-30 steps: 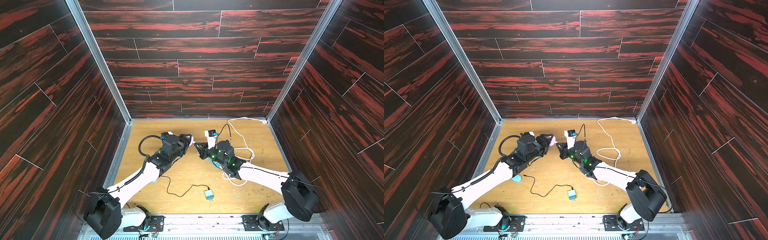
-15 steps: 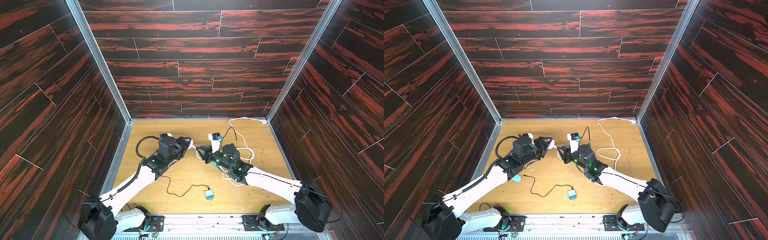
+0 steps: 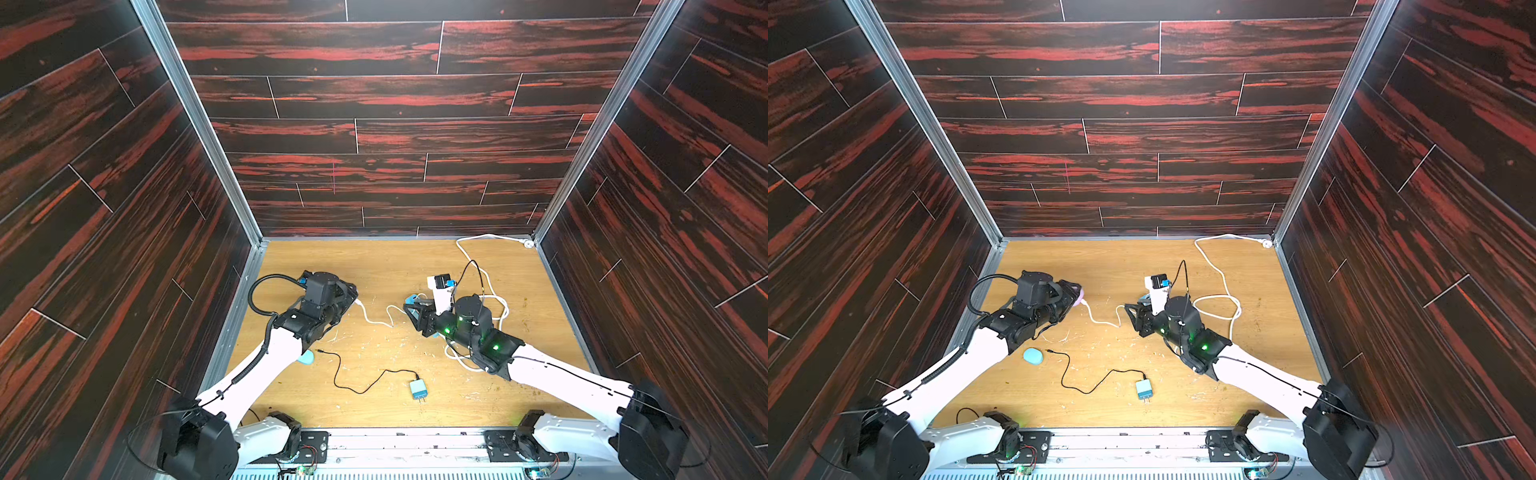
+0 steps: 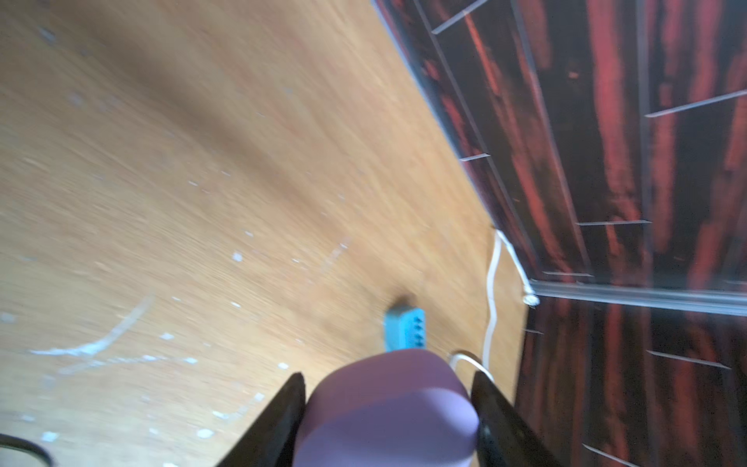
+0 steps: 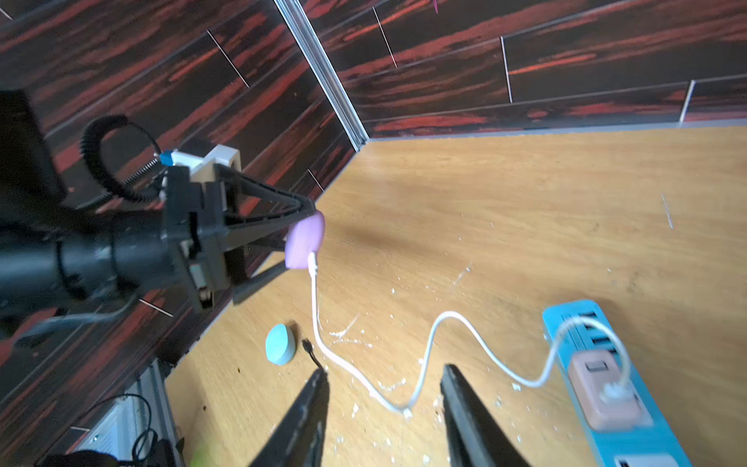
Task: Charge the bluetooth headset
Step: Insert the charging cable into the bluetooth headset, then place the bluetooth headset at the center of the board.
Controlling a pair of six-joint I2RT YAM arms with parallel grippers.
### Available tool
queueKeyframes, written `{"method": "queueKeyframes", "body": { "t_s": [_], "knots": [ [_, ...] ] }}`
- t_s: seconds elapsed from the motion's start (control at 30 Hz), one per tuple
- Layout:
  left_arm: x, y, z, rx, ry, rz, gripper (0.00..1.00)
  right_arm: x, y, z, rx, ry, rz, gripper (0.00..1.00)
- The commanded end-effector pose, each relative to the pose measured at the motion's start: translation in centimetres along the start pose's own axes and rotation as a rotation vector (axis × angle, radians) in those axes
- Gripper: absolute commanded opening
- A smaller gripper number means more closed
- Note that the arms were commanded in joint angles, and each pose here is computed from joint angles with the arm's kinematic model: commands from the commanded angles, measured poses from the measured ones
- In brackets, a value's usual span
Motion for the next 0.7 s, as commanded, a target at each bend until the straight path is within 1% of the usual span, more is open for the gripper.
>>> {"method": "queueKeyframes", "body": {
  "t_s": [0.0, 0.17, 0.27, 0.4, 0.57, 0.67],
  "knots": [
    [2.2, 0.8, 1.1, -0.004, 0.106, 0.047, 0.07, -1.1, -1.3, -0.6, 0.032, -0.039, 0.005, 0.50],
    [4.6, 1.2, 3.7, 0.025, 0.217, 0.074, 0.08, -1.6, -2.0, -1.0, 0.044, -0.046, 0.026, 0.54],
    [5.8, 1.0, 5.4, 0.070, 0.270, 0.077, 0.08, -1.7, -2.3, -1.1, 0.050, -0.045, 0.029, 0.55],
    [6.7, 0.4, 7.5, 0.143, 0.308, 0.076, 0.10, -1.8, -2.3, -1.2, 0.047, -0.049, 0.031, 0.55],
    [7.2, 0.0, 9.5, 0.191, 0.343, 0.082, 0.13, -1.9, -2.4, -1.2, 0.047, -0.050, 0.036, 0.55],
    [7.7, 0.0, 10.1, 0.203, 0.380, 0.095, 0.16, -2.0, -2.6, -1.1, 0.052, -0.053, 0.039, 0.55]
  ]
}}
Point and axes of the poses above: each gripper's point midway between its finger pads, its own z axis out along the fingers, its own x axis along the line the jaws close on, y = z × x, the point moved 2 cm from there along -z, back along the fingers, and after that the axes turned 12 degrees about z, right-handed, at the moved point
